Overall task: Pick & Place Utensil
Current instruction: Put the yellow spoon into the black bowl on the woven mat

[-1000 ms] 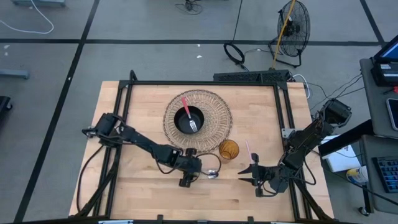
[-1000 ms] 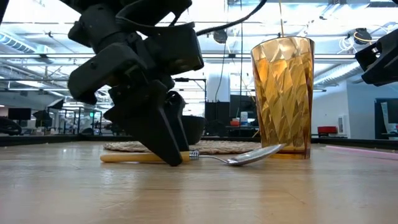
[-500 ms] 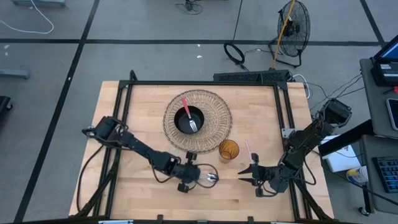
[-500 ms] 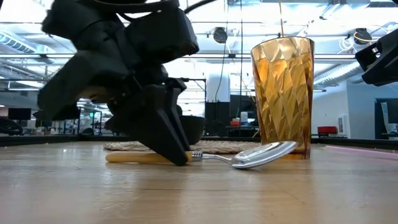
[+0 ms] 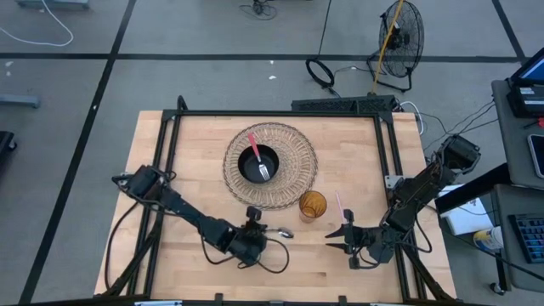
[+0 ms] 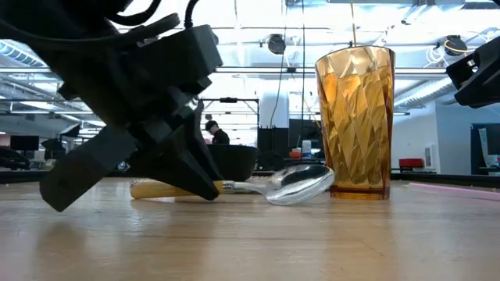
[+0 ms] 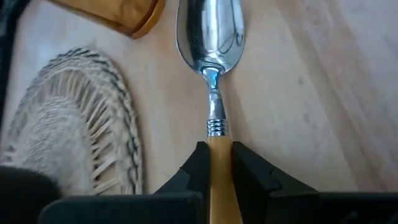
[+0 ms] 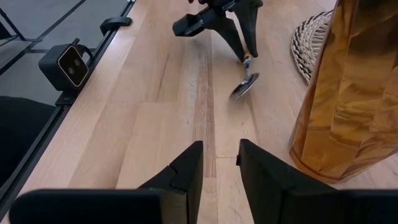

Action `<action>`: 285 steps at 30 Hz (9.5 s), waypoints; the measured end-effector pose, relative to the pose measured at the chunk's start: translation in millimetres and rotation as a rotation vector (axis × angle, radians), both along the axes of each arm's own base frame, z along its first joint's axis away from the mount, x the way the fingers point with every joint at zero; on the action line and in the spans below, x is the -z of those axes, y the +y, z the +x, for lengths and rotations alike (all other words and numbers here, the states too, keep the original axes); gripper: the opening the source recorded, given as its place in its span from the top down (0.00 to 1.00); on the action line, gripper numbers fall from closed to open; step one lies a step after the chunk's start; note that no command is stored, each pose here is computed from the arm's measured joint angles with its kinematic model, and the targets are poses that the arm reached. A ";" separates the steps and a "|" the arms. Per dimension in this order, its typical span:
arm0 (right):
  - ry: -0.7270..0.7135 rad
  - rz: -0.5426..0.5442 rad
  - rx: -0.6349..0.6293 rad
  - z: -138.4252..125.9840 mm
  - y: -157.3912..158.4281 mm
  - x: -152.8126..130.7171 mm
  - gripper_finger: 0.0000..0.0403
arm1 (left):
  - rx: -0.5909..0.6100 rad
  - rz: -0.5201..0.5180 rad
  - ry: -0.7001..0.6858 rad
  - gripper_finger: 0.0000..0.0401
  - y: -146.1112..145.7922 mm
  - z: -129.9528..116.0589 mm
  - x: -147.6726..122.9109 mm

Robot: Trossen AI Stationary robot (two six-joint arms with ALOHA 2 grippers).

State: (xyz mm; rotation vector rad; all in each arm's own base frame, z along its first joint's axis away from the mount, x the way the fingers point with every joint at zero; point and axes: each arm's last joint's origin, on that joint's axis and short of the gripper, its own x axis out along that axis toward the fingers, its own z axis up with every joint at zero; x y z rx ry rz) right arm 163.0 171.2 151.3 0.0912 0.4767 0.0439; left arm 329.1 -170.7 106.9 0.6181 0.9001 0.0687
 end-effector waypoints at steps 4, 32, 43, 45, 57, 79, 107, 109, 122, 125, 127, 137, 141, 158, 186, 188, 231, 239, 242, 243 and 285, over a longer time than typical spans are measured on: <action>0.000 0.000 0.000 0.0 0.0 0.0 0.77 | -0.027 0.067 -0.042 0.89 -3.7 -2.5 -1.5; 0.000 0.000 -0.004 -0.7 0.5 0.1 0.77 | -0.119 -0.274 -0.141 0.50 31.9 31.0 -9.8; 0.005 -0.017 -0.014 -1.9 1.0 0.9 0.77 | -0.229 -0.285 -0.116 0.49 48.5 32.1 -6.6; 0.005 -0.017 -0.014 -1.9 1.0 0.9 0.77 | -0.233 -0.298 -0.112 0.53 51.0 33.2 -6.5; 0.006 -0.014 -0.012 -2.0 0.9 1.0 0.77 | -0.260 -0.344 -0.068 0.75 61.9 34.6 -4.5; 0.004 -0.008 -0.006 -1.9 0.8 0.9 0.77 | -0.211 -0.184 -0.034 0.97 38.8 26.2 21.8; 0.000 -0.002 -0.005 -1.6 1.1 0.4 0.77 | -0.199 0.017 -0.120 1.00 4.2 4.5 15.2; -0.001 -0.003 -0.006 -1.6 1.1 0.4 0.77 | -0.202 0.044 -0.126 1.00 3.6 2.7 13.9; 0.000 -0.003 -0.006 -1.7 1.2 0.4 0.77 | -0.217 0.156 -0.158 1.00 -0.7 -6.2 4.9; -0.001 -0.003 -0.006 -1.7 1.2 0.4 0.77 | -0.217 0.158 -0.158 1.00 -0.9 -6.4 5.0; 0.000 -0.003 -0.006 -1.7 1.2 0.4 0.77 | -0.221 0.168 -0.160 1.00 -0.6 -6.8 4.6; 0.000 -0.003 -0.006 -1.7 1.2 0.5 0.77 | -0.223 0.249 -0.149 1.00 1.9 -12.3 -6.0; -0.001 -0.002 -0.006 -1.7 1.2 0.5 0.77 | -0.232 0.265 -0.163 1.00 3.8 -14.6 -17.7; -0.003 -0.002 -0.007 -1.9 1.0 0.8 0.77 | -0.262 0.423 -0.012 1.00 45.6 -20.5 -48.7; -0.007 0.016 -0.001 -5.3 -3.3 7.5 0.77 | -0.349 0.461 0.072 1.00 107.4 -22.1 -92.5; -0.008 0.012 -0.003 -5.3 -3.4 7.6 0.77 | -0.348 0.444 0.086 1.00 112.1 -20.7 -92.6; -0.014 0.008 -0.002 -4.7 -3.5 7.1 0.77 | -0.242 0.299 0.299 1.00 174.5 -11.5 -89.4; -0.019 0.013 -0.002 -4.4 -3.2 6.5 0.77 | -0.216 0.297 0.340 1.00 186.3 -11.7 -88.7; -0.019 0.013 -0.002 -4.4 -3.3 6.5 0.77 | -0.191 0.301 0.365 1.00 191.9 -11.9 -88.4; -0.020 0.013 -0.002 -4.4 -3.2 6.5 0.77 | -0.182 0.303 0.374 1.00 193.7 -12.0 -88.4; -0.033 0.010 0.004 -0.5 -5.5 4.9 0.77 | 0.052 0.073 0.336 1.00 219.9 -2.8 -83.8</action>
